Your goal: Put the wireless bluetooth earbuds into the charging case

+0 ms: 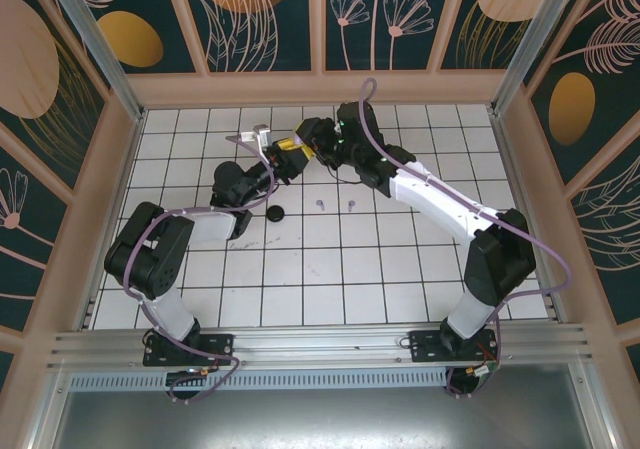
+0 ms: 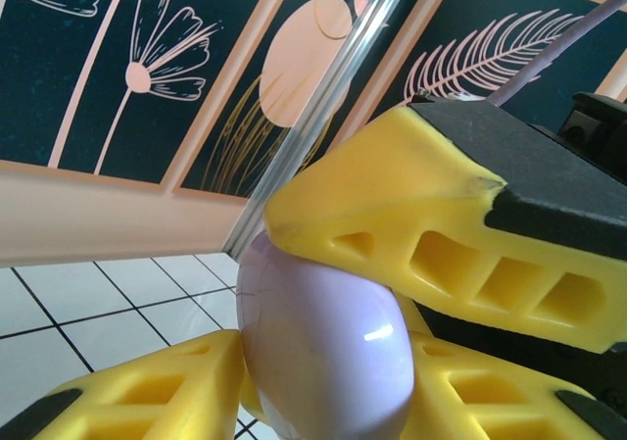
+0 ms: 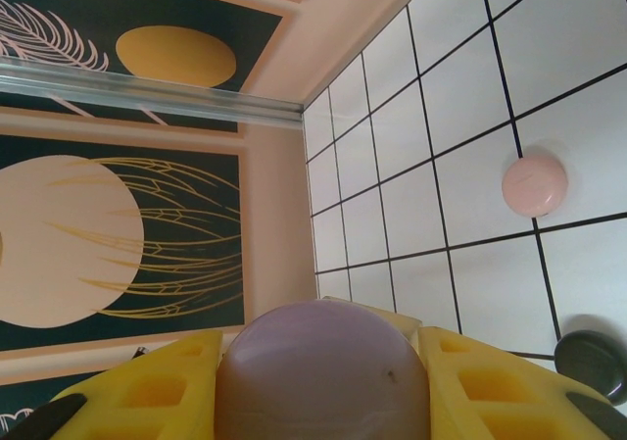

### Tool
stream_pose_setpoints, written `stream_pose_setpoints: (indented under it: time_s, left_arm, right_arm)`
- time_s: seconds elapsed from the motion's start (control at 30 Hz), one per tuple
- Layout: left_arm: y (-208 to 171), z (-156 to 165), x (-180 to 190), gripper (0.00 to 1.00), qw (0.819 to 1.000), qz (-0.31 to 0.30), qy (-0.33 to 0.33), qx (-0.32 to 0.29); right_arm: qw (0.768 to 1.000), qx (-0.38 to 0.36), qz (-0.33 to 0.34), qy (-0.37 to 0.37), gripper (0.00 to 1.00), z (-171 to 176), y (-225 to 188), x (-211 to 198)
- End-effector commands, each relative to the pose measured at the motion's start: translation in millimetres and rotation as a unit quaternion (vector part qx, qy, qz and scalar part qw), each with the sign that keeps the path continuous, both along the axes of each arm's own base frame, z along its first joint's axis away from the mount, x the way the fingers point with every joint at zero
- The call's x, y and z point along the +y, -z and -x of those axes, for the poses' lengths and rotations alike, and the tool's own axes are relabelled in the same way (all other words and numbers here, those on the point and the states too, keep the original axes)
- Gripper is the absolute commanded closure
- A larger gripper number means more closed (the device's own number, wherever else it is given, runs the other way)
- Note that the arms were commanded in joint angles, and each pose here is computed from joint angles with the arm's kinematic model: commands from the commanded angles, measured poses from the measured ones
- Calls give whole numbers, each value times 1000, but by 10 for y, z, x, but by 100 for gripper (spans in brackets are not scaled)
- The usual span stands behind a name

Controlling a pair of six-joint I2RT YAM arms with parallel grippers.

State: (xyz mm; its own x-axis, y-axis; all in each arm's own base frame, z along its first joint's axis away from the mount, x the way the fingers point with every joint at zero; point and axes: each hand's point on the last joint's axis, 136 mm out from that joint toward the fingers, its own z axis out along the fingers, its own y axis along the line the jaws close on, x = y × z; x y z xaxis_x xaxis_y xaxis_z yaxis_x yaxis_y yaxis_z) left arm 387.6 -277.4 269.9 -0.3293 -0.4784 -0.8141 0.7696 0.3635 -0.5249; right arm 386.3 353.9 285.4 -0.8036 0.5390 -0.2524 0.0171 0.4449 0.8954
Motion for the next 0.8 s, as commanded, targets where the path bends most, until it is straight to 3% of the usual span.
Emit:
stream_pose_setpoints:
  time_s: [0.0, 0.37, 0.77]
  left_arm:
    - [-191, 37, 2, 57, 999, 18, 2, -34]
    - [-196, 78, 50, 48, 999, 15, -8, -38]
    - [-204, 81, 54, 70, 999, 16, -9, -41]
  right_arm:
    - [999, -31, -23, 3, 71, 23, -320, 18]
    - [999, -33, -19, 16, 71, 2, -326, -21]
    - [999, -34, -17, 23, 71, -1, -333, -58]
